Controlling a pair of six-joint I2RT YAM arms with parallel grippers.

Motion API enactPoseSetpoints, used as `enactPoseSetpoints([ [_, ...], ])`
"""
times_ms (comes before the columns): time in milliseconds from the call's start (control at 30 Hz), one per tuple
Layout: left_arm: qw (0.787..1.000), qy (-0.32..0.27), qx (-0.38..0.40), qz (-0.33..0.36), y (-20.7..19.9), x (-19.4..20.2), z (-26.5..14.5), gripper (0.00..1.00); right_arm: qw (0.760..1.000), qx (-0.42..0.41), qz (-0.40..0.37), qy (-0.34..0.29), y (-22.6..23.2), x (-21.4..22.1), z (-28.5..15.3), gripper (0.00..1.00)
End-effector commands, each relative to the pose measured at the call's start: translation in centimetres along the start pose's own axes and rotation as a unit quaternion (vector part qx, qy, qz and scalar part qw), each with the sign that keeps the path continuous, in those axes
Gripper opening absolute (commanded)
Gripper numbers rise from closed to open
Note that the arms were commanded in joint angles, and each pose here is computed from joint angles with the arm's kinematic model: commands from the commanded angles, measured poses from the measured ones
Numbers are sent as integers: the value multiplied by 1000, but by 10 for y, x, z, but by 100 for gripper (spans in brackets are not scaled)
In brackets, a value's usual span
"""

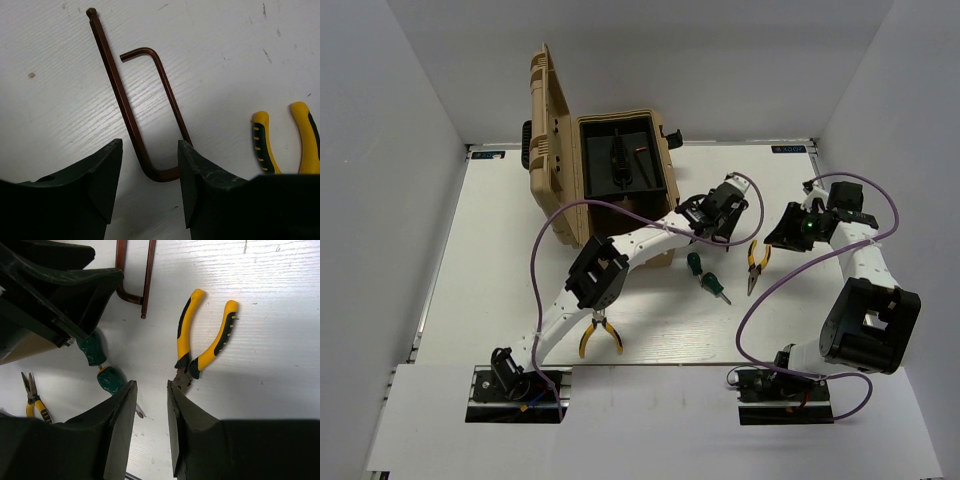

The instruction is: Sort the tools into containers

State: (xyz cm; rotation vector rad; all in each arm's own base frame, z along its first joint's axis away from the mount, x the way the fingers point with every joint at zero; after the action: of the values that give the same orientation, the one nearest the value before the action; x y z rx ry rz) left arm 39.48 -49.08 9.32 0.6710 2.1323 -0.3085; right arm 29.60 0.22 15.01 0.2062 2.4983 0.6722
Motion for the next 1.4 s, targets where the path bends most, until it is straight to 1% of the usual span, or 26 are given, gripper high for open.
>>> enactPoseSetpoints([
  [0, 999, 29, -26, 7, 12, 16, -2, 59, 1000, -14, 0, -5, 1, -1, 0, 37],
  [133, 999, 37, -32, 10, 15, 22, -2, 59, 1000, -13, 3, -5, 0, 0, -1, 37],
  [167, 998, 41, -42, 5, 22, 23, -3, 59, 1000, -12, 4, -5, -1, 0, 0, 37],
  [233, 998, 42, -42, 5, 23, 22, -6, 59, 1000, -14, 6, -5, -1, 0, -1, 37],
  [267, 998, 51, -48, 4, 29, 29, -3, 59, 1000, -14, 4, -7, 0, -1, -1, 37],
  [300, 998, 41, -46, 1, 29, 22, -6, 59, 1000, -14, 6, -7, -1, -1, -1, 37],
  [367, 998, 40, -51, 6, 30, 24, -4, 59, 1000, -15, 5, -8, -1, -2, -1, 37],
  [500, 998, 26, -48, 2, 28, 16, 0, 59, 1000, -18, 6, -4, 0, 1, -1, 37],
  [533, 999, 14, -46, -2, 27, 6, -3, 59, 1000, -19, 6, -7, 0, -1, -2, 37],
  [733, 999, 13, -51, -2, 26, 10, 10, 59, 1000, -18, 9, -6, -2, 0, -1, 37],
  [833, 997, 43, -57, 3, 28, 31, 14, 53, 1000, -19, 10, -9, -2, -1, -2, 37],
  [867, 997, 48, -58, 5, 29, 33, 12, 53, 1000, -20, 10, -9, -2, -2, -2, 37],
  [900, 996, 66, -61, 11, 31, 47, 12, 52, 1000, -21, 12, -8, -2, -1, -2, 37],
  [967, 995, 74, -63, 13, 34, 55, 7, 50, 1000, -25, 12, -10, -1, -2, -3, 37],
  [1033, 994, 90, -66, 19, 38, 66, 1, 47, 1000, -25, 14, -11, -1, -2, -4, 37],
  [1067, 993, 94, -63, 24, 33, 69, -3, 47, 1000, -24, 15, -12, -2, -2, -5, 37],
  [1100, 992, 103, -65, 27, 35, 76, -7, 42, 999, -27, 15, -13, 0, -3, -5, 37],
  [1133, 992, 111, -60, 28, 35, 81, -10, 40, 999, -27, 16, -13, 0, -2, -6, 37],
  [1167, 990, 126, -55, 31, 31, 97, -13, 38, 999, -28, 18, -17, 0, -3, -8, 37],
  [1233, 991, 124, -50, 29, 33, 98, -23, 37, 999, -28, 19, -22, -1, -5, -10, 37],
  [1300, 987, 145, -51, 39, 33, 120, -25, 33, 999, -32, 21, -24, 1, -5, -11, 37],
  [1333, 988, 139, -47, 40, 28, 117, -29, 30, 999, -32, 25, -25, -1, -5, -12, 37],
  [1367, 988, 144, -48, 42, 30, 121, -32, 30, 999, -34, 25, -24, 0, -4, -13, 37],
])
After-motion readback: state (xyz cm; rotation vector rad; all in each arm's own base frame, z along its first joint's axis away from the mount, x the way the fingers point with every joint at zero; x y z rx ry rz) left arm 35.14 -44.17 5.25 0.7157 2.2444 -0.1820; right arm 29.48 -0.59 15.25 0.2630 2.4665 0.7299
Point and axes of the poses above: each gripper's point midway between its finger pads, its own z axis out along the fingers, its own y axis along the line the jaws close on, x = y × z, the point moved 4 cm from there along -z, back along the fingers, and after that the axes turned 2 degrees about z, right-handed, at the moved point
